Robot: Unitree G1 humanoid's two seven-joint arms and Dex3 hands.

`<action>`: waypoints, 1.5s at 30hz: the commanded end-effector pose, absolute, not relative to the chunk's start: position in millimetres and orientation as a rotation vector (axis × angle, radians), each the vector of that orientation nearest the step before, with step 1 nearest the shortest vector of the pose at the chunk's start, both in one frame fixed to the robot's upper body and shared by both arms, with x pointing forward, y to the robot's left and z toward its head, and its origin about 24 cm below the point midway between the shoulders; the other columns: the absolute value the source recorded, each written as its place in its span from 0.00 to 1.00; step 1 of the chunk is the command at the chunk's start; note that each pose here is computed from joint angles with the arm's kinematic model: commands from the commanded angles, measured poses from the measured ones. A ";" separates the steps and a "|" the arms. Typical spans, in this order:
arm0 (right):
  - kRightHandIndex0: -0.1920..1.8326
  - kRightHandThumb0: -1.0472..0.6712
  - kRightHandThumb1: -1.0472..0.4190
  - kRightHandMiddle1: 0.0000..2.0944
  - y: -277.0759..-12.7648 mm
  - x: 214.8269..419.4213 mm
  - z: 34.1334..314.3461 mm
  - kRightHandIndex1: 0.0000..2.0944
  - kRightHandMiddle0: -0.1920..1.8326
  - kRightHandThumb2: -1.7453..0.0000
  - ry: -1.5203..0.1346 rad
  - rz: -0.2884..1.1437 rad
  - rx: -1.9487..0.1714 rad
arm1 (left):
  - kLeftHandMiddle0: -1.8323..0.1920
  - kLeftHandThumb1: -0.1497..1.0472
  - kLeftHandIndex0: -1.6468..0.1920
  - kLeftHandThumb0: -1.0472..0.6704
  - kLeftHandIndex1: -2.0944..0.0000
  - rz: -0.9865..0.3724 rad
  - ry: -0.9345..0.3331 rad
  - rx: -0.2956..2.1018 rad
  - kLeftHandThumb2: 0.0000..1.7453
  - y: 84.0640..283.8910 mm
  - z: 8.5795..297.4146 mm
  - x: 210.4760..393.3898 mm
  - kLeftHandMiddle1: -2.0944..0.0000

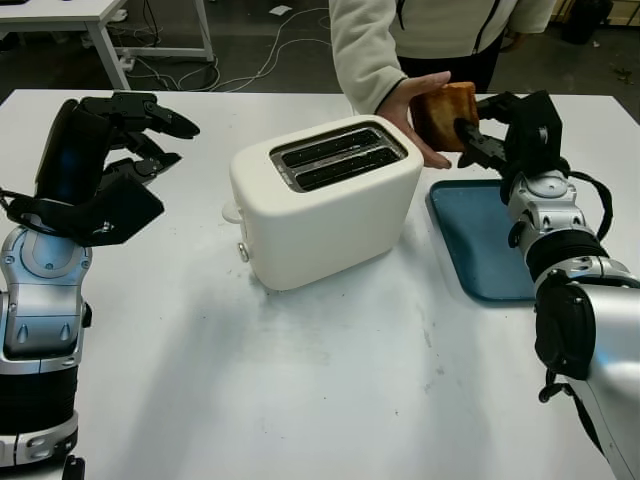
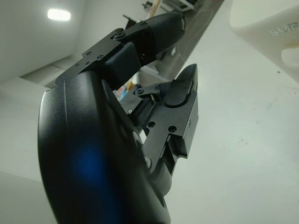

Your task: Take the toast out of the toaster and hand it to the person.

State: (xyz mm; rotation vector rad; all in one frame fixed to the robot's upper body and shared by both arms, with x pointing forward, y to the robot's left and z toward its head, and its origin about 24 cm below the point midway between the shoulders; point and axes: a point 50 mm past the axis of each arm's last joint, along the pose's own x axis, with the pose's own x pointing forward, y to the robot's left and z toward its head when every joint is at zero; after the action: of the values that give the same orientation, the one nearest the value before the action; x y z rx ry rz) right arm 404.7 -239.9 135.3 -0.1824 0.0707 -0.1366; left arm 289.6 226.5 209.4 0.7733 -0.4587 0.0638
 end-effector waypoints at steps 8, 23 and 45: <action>0.50 0.43 0.09 0.83 -241.1 403.9 132.9 0.83 0.36 0.78 0.090 -0.113 -0.195 | 0.45 0.84 0.37 0.63 0.74 0.054 -0.466 0.779 0.00 225.7 210.3 289.2 0.52; 0.16 0.18 0.09 0.04 -238.0 403.0 136.7 0.06 0.16 0.87 0.063 0.012 -0.396 | 0.45 0.84 0.37 0.62 0.75 0.067 -0.454 0.773 0.00 225.9 209.0 288.2 0.52; 0.21 0.32 0.09 0.03 -237.2 342.7 123.3 0.05 0.18 0.97 -0.360 -0.130 -0.151 | 0.49 0.89 0.39 0.62 0.74 0.062 -0.446 0.638 0.01 221.1 196.3 263.4 0.47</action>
State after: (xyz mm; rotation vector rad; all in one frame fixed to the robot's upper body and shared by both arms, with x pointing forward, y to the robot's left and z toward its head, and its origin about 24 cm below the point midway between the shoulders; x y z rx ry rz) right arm 351.9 -243.0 124.3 -0.1922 -0.3325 -0.1429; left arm 267.8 222.1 197.5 0.6585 -0.4284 0.0617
